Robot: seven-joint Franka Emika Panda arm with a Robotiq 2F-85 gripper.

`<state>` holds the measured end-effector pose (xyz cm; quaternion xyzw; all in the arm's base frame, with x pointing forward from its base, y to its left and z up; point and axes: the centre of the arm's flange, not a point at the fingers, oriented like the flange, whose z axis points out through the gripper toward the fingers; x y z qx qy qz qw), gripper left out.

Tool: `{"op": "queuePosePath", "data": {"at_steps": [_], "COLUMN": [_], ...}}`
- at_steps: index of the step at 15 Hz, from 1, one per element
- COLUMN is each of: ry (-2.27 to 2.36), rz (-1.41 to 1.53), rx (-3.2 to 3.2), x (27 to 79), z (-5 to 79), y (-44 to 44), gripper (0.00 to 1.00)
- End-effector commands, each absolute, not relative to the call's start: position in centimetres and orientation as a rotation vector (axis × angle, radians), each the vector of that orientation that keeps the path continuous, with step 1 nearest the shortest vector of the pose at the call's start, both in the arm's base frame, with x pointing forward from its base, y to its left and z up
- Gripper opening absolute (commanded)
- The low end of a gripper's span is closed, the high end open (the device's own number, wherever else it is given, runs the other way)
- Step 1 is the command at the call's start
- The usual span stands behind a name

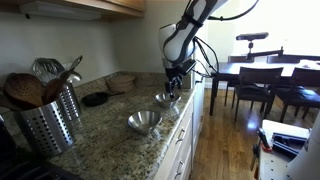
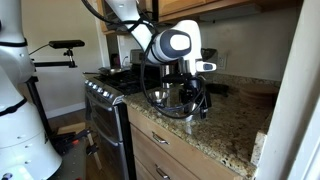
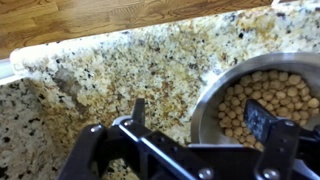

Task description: Pour the things in the bowl on the right into the bowl on the left

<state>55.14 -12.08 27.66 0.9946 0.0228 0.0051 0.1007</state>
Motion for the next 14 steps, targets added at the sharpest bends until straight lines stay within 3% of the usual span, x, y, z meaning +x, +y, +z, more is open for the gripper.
{"op": "queuePosePath", "data": {"at_steps": [1,6,7,9,14], "ry": [0.033,0.01,0.006,-0.001,-0.007], "rz": [0.017,0.004,0.003,0.003,0.006], "rx": [2.926,2.93,2.929,2.928,2.927], "x": [55.13,55.28,55.27,55.27,55.26], "z": [27.18,26.43,26.37,26.32,26.34], "y": [-11.84,-11.82,-11.81,-11.79,-11.83], "gripper": [1.0,0.97,0.75,0.7,0.37]}}
